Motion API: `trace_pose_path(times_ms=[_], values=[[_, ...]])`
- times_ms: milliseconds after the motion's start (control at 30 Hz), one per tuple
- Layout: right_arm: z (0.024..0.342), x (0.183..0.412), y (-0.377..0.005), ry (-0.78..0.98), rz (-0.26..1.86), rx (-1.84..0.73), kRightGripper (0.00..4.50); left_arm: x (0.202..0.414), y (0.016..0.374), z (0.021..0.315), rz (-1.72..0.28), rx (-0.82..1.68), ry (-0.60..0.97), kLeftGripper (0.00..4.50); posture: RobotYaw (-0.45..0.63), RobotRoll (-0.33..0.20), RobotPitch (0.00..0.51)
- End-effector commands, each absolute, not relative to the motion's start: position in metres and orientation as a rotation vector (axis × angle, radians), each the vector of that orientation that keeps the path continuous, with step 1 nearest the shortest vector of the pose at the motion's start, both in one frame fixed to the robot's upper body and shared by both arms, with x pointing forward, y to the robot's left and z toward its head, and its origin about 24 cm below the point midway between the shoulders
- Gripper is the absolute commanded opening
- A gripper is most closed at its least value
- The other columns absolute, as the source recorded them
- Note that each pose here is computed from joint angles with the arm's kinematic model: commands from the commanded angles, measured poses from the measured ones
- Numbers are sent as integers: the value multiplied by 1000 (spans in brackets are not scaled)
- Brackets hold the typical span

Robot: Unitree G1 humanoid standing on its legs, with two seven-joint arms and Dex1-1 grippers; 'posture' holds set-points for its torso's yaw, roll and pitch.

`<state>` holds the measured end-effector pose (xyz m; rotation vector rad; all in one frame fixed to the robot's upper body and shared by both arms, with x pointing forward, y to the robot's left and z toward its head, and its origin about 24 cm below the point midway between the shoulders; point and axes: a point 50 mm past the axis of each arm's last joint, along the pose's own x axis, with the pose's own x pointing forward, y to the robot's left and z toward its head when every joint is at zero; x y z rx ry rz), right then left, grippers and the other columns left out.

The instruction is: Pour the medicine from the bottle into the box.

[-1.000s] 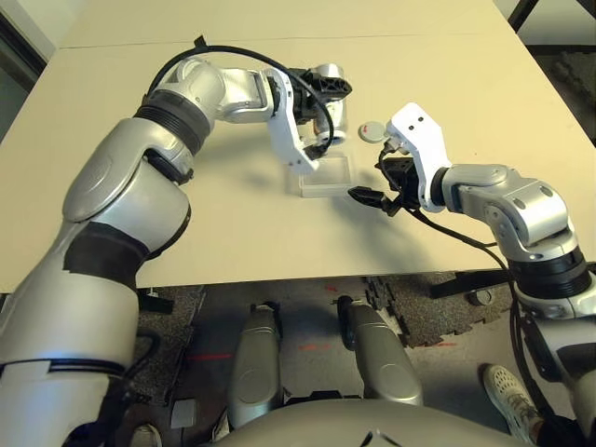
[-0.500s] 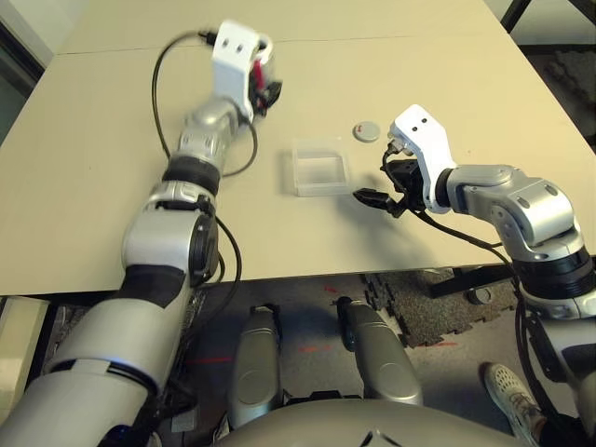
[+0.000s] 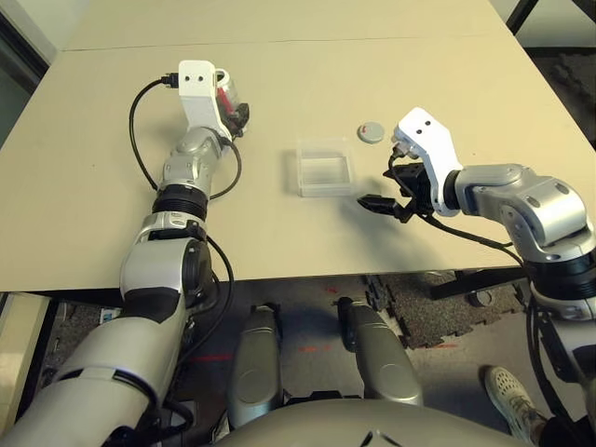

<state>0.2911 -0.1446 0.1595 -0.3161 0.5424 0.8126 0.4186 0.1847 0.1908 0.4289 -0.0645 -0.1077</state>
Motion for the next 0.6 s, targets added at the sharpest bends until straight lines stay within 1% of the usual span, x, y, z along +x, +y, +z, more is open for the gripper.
trace_pose_path(times_ms=[33,100,167,200,267,367,467,600], values=[[156,288,-143,555,828,-324,4500,400,109,237,-372,1622,-647,2764,35,0,185],[155,289,-141,550,832,-321,4500,394,88,227,-533,1856,-765,2765,38,0,175],[154,290,-140,547,834,-318,4500,391,87,213,-666,1996,-821,2765,28,0,173],[153,291,-139,544,834,-316,4500,390,87,212,-694,2041,-870,2765,26,0,171],[153,291,-138,539,835,-313,4500,389,85,219,-699,2096,-954,2765,24,0,170],[152,292,-137,532,835,-307,4500,392,81,229,-677,2164,-1030,2765,29,0,168],[152,293,-135,527,838,-306,4500,394,77,234,-669,2196,-1070,2765,26,0,168],[151,293,-134,521,839,-300,4500,394,68,241,-657,2175,-1106,2765,29,0,170]])
